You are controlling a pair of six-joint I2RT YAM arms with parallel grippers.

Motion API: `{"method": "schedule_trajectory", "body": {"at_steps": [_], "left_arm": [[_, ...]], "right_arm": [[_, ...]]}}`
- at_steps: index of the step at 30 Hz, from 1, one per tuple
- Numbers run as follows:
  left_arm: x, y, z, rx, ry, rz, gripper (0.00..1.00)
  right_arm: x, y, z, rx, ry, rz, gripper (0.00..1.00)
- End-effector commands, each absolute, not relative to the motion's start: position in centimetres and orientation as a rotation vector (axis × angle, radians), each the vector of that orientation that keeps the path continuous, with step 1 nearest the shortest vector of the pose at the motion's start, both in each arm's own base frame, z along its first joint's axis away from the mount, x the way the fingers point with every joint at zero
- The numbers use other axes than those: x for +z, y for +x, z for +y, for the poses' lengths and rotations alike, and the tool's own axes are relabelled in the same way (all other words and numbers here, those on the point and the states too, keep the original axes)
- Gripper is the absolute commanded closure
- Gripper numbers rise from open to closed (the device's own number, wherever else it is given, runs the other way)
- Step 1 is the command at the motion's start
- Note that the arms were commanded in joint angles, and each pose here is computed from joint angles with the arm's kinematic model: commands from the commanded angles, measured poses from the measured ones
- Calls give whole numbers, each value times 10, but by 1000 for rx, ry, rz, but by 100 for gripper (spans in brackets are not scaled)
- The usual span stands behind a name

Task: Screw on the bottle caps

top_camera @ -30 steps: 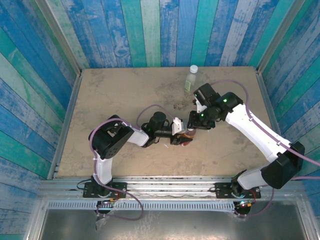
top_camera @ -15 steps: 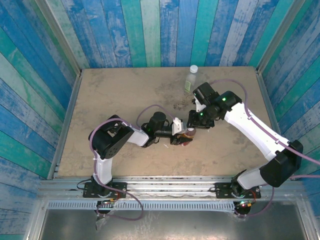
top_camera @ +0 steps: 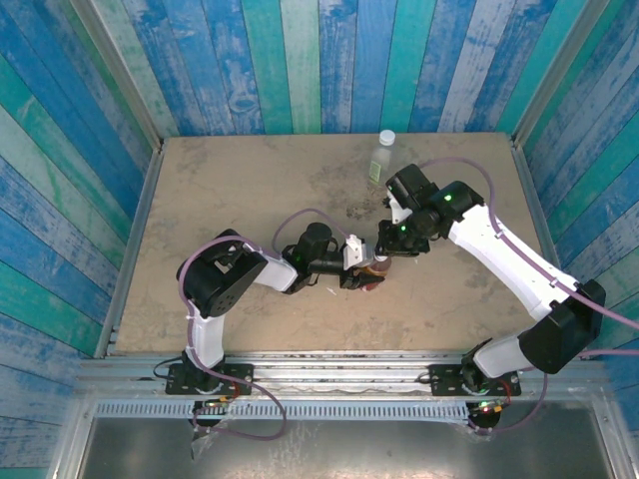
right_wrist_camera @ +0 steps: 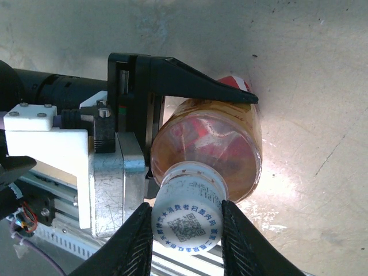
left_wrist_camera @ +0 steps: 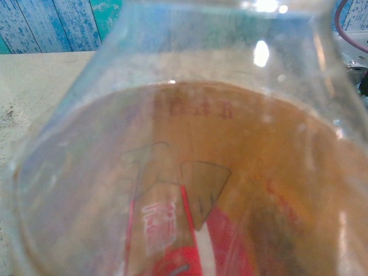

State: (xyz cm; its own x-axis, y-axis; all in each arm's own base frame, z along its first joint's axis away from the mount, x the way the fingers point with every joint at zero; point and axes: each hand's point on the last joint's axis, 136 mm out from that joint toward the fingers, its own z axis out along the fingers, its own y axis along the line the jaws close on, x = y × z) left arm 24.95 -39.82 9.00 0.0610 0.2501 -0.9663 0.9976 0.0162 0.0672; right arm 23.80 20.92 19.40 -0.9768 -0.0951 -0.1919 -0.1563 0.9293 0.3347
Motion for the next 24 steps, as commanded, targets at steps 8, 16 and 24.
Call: {"method": "schedule_trajectory", "body": {"at_steps": [8,16,24], "left_arm": [[14,228,-372,-1022,1523,1656,42],[17,219,-374,-1099,1557,1644,42],[16,216,-377,-1158,1562,1673,43]], "right_arm": [[207,241,218,514,-775,2737,68],[211,237,218,463,-1050,2659,68],[218,235,216,354,-1208,2555,69]]}}
